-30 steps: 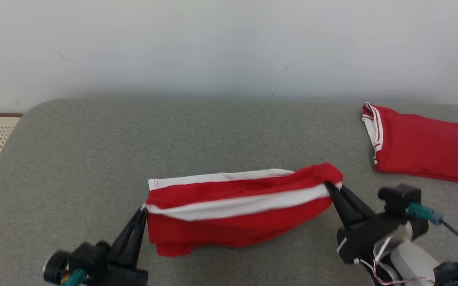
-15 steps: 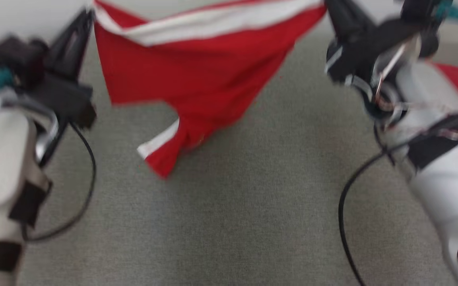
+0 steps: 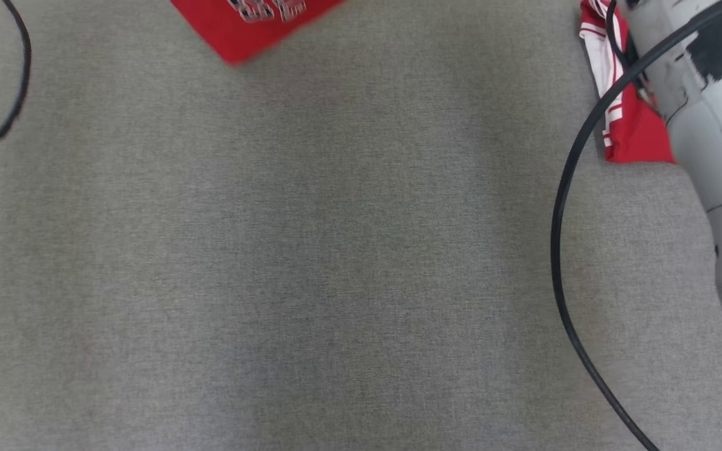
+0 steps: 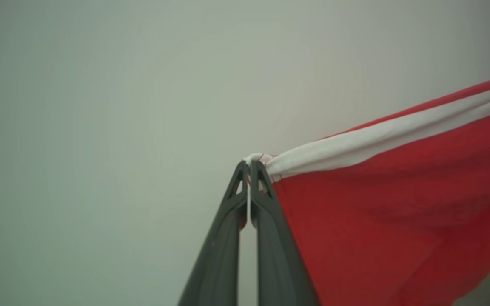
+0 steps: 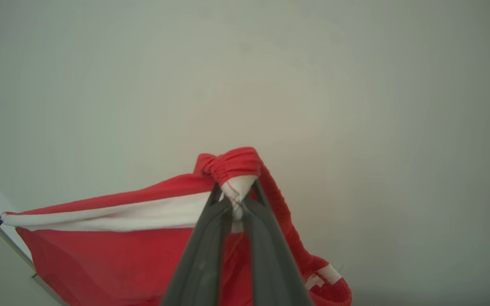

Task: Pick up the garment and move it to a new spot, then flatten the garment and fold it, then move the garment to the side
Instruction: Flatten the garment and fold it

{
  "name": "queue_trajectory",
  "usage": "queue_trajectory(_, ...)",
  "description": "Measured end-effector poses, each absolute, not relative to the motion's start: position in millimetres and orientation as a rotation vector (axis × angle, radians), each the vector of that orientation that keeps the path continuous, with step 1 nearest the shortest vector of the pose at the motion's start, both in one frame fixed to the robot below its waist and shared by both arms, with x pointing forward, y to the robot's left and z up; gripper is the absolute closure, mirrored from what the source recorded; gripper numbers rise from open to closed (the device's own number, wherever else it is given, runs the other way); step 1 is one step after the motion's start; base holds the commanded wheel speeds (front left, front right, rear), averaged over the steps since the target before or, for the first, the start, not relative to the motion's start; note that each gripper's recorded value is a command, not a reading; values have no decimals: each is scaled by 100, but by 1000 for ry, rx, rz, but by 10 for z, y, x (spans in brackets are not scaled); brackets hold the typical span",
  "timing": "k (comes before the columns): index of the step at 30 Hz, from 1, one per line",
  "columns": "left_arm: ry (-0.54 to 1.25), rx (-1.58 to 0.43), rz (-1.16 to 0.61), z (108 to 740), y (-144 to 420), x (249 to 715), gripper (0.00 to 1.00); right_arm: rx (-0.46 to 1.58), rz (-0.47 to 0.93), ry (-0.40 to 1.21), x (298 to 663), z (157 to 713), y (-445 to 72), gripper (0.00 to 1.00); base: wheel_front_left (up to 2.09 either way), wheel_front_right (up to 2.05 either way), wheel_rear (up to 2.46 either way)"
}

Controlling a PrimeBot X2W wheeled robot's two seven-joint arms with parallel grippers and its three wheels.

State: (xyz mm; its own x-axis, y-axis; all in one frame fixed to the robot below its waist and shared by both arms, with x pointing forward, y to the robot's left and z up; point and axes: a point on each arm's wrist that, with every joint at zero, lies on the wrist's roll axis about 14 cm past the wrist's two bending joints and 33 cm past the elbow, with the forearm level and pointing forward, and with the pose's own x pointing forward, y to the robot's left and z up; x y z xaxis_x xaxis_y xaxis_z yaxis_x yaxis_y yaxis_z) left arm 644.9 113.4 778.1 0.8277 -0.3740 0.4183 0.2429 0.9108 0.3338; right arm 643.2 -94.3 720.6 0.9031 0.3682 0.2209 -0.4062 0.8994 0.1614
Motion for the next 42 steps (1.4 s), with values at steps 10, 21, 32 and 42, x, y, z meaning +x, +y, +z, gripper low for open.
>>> queue_trajectory(10,-584,266,-328,7932,1054,6561,100,183,375,-277,6601,7304,-1002,100,0,0,0)
queue_trajectory(21,-499,176,-296,7159,1232,6469,100,138,489,-176,6382,6464,-753,100,0,0,0)
queue_trajectory(32,-408,10,-217,6349,1421,5635,100,189,550,9,5546,5563,-779,100,0,0,0)
queue_trajectory(42,-243,-109,-165,5675,1433,4739,100,246,571,163,4573,4890,-837,100,0,0,0)
